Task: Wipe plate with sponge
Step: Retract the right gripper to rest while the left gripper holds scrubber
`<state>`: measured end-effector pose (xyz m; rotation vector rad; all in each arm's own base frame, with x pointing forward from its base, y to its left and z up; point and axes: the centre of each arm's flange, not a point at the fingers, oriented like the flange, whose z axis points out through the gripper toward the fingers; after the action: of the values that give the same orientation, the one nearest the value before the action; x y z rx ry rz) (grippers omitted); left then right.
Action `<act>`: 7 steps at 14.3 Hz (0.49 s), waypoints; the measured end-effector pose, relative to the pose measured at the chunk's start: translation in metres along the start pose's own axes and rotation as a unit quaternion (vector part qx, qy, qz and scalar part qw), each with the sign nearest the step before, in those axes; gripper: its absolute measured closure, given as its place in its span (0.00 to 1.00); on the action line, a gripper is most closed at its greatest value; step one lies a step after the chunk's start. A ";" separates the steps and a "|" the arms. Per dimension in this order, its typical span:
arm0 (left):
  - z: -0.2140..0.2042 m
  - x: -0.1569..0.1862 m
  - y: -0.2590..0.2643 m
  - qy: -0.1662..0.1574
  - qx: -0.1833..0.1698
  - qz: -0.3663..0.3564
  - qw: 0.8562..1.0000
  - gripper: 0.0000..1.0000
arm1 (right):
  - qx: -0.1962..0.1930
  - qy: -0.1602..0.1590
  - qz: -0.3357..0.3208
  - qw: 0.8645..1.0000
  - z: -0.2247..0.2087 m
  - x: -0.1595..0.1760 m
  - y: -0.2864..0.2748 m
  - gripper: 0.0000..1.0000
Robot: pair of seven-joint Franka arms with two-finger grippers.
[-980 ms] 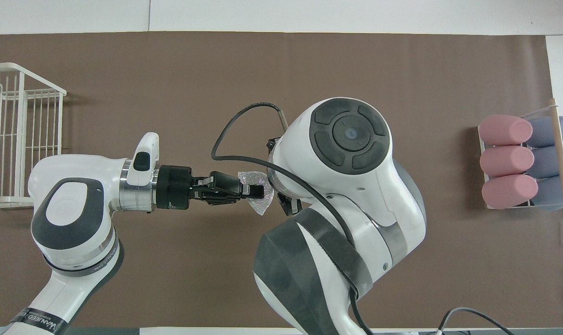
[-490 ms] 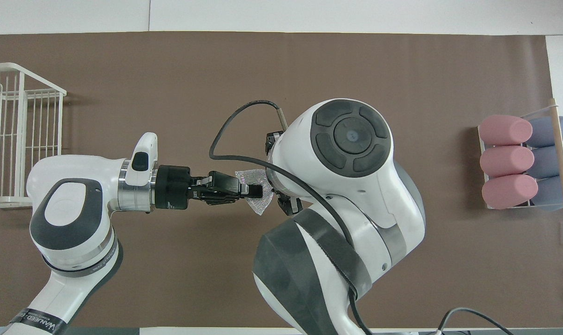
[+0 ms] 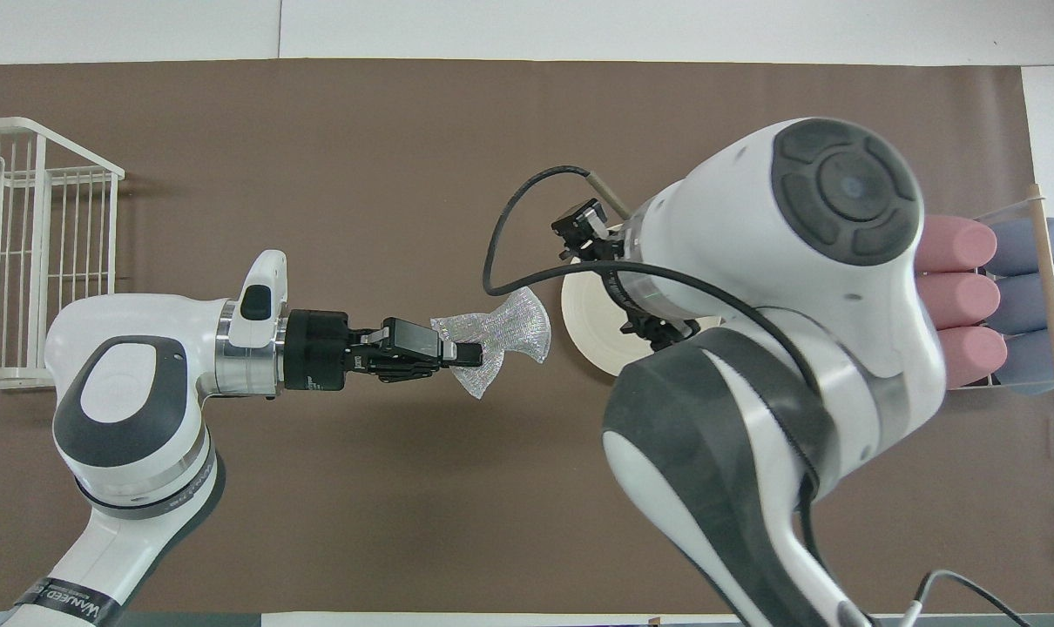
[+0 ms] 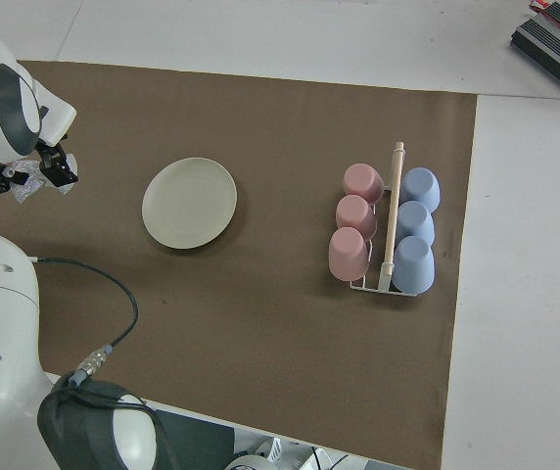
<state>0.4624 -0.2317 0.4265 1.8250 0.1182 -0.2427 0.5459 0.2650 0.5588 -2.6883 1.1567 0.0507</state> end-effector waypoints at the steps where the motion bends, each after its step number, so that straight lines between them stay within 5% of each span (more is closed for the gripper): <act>1: -0.005 0.002 -0.003 0.004 0.011 0.001 1.000 0.94 | 0.005 0.004 -0.038 0.999 -0.010 0.021 0.012 0.00; 7: -0.038 0.010 -0.022 0.011 0.088 -0.013 0.996 0.94 | 0.005 0.017 -0.219 0.976 -0.052 0.122 0.083 0.00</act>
<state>0.4715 -0.1898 0.4128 2.0030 0.1386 -0.2582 0.5676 0.1118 0.5805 -2.8765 0.5455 -0.0724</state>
